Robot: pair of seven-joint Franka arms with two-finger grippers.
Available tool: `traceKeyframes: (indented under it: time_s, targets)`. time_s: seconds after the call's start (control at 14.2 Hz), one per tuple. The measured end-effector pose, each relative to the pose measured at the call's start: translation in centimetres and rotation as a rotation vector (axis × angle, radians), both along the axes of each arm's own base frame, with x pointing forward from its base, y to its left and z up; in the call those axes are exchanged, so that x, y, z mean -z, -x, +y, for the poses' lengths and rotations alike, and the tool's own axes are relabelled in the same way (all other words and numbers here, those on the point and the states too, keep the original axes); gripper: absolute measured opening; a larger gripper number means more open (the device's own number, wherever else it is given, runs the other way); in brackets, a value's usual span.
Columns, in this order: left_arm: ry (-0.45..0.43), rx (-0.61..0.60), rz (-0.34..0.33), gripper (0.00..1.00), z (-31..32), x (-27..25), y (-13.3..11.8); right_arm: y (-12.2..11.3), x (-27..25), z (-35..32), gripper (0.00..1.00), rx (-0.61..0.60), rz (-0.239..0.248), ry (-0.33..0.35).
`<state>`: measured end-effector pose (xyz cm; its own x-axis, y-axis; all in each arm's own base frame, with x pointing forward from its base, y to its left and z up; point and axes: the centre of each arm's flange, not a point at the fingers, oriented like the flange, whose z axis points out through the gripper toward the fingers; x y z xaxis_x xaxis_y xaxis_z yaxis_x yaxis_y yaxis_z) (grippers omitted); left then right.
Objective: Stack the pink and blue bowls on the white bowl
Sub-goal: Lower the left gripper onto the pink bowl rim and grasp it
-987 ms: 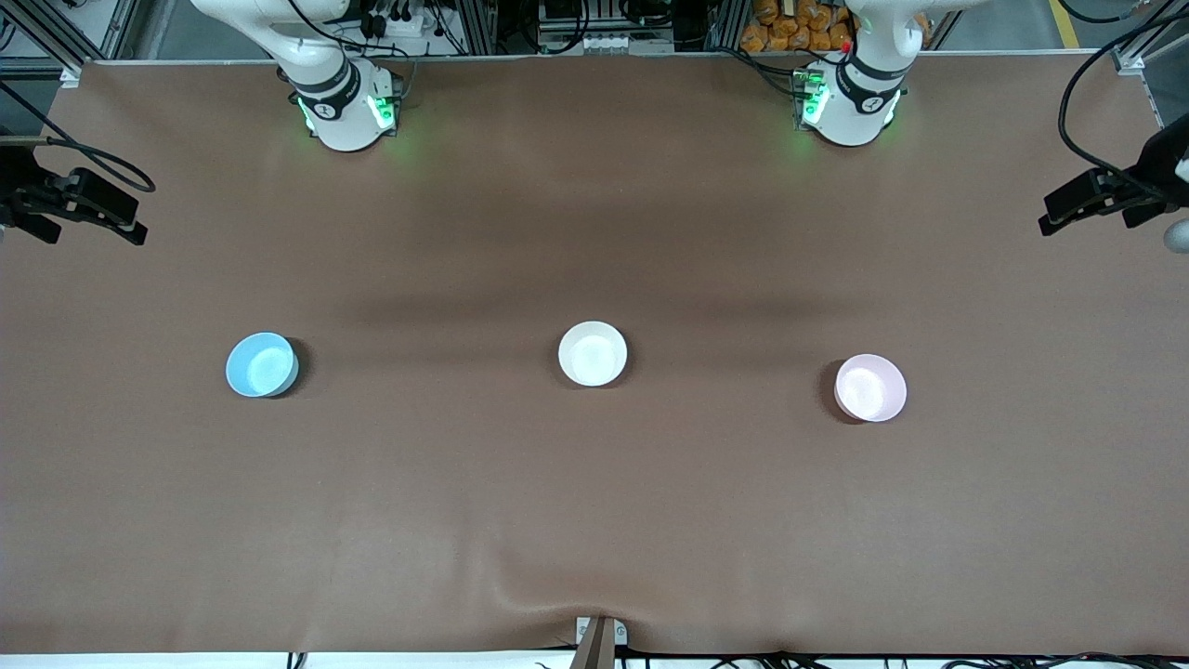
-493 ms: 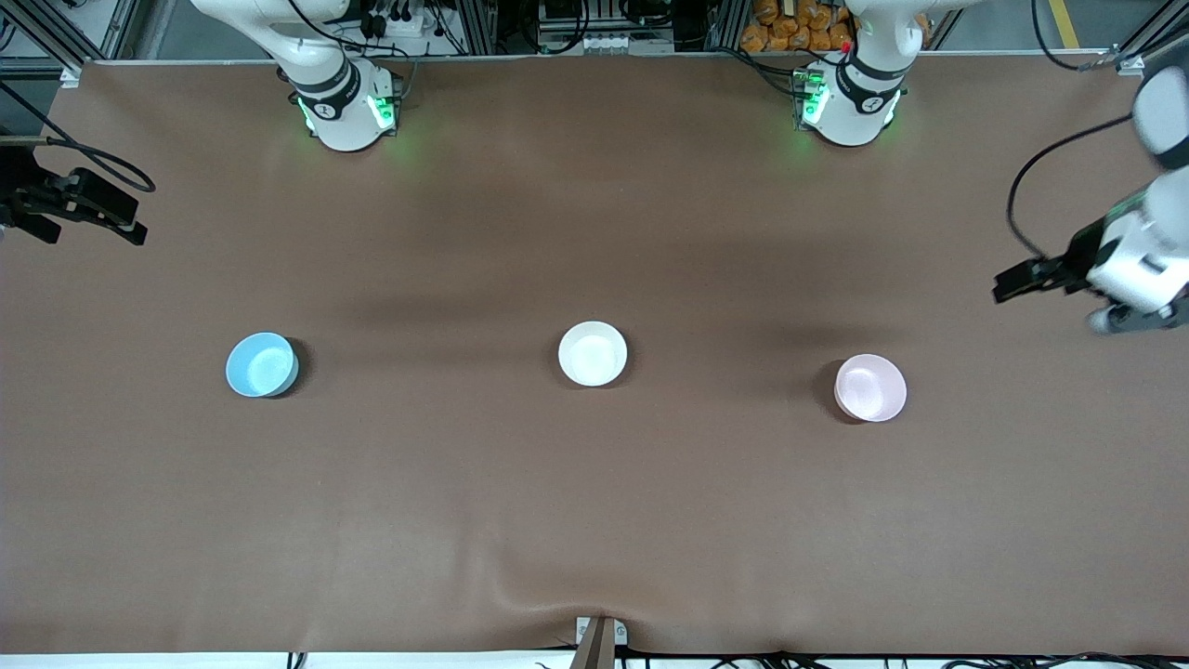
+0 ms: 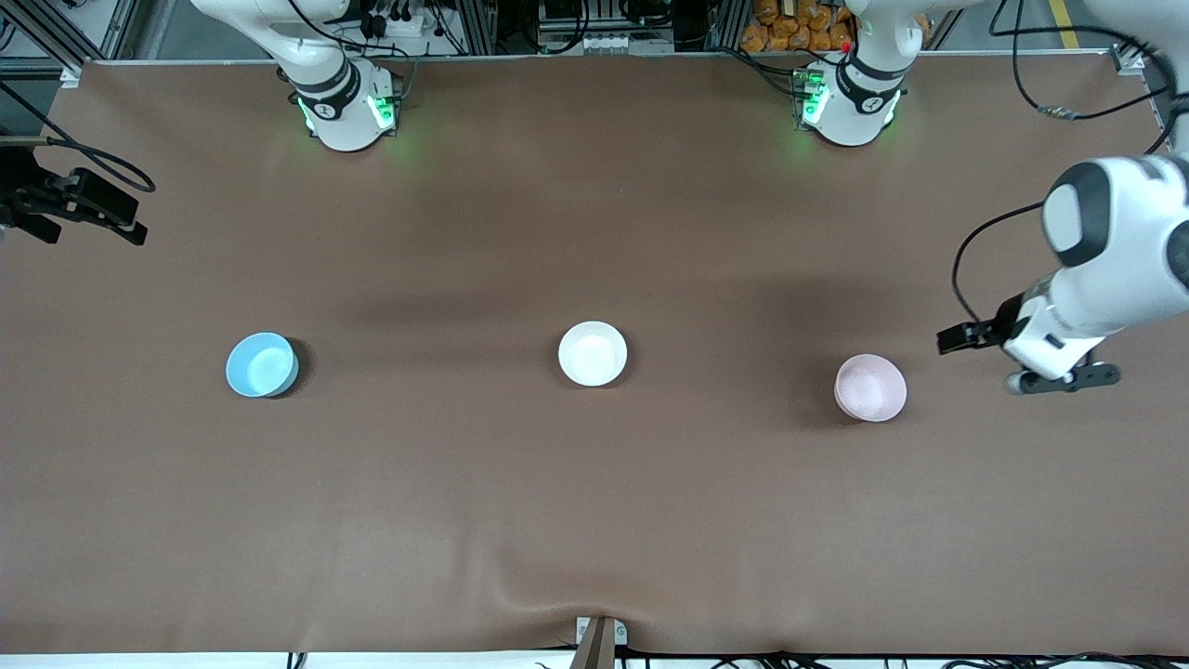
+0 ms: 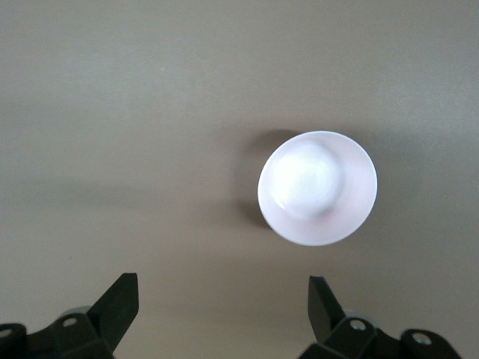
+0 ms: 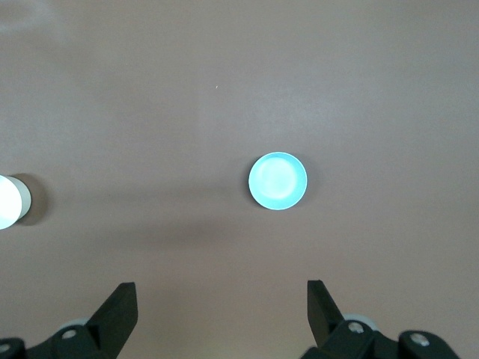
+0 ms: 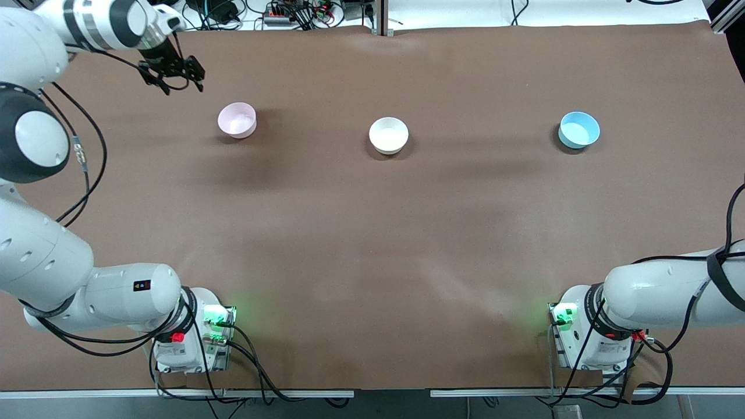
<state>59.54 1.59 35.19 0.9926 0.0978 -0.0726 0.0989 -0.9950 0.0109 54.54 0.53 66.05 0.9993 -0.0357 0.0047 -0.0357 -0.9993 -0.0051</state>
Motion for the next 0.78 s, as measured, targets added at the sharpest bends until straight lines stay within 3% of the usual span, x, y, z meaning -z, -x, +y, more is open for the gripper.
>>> traceKeyframes:
  time_s: [0.42,0.56,0.78]
  targets:
    - [0.018,0.023,-0.021,0.97,-1.6,6.4,-0.4,0.0,0.0,0.0,1.0,0.0,0.0,0.0]
    - [0.023,0.023,-0.02,0.88,-1.7,8.2,-0.6,0.0,0.0,0.0,1.0,0.0,0.0,0.0]
    - [0.029,0.021,-0.012,0.83,-1.7,10.6,-0.6,0.0,0.0,0.0,1.0,0.0,0.0,0.0]
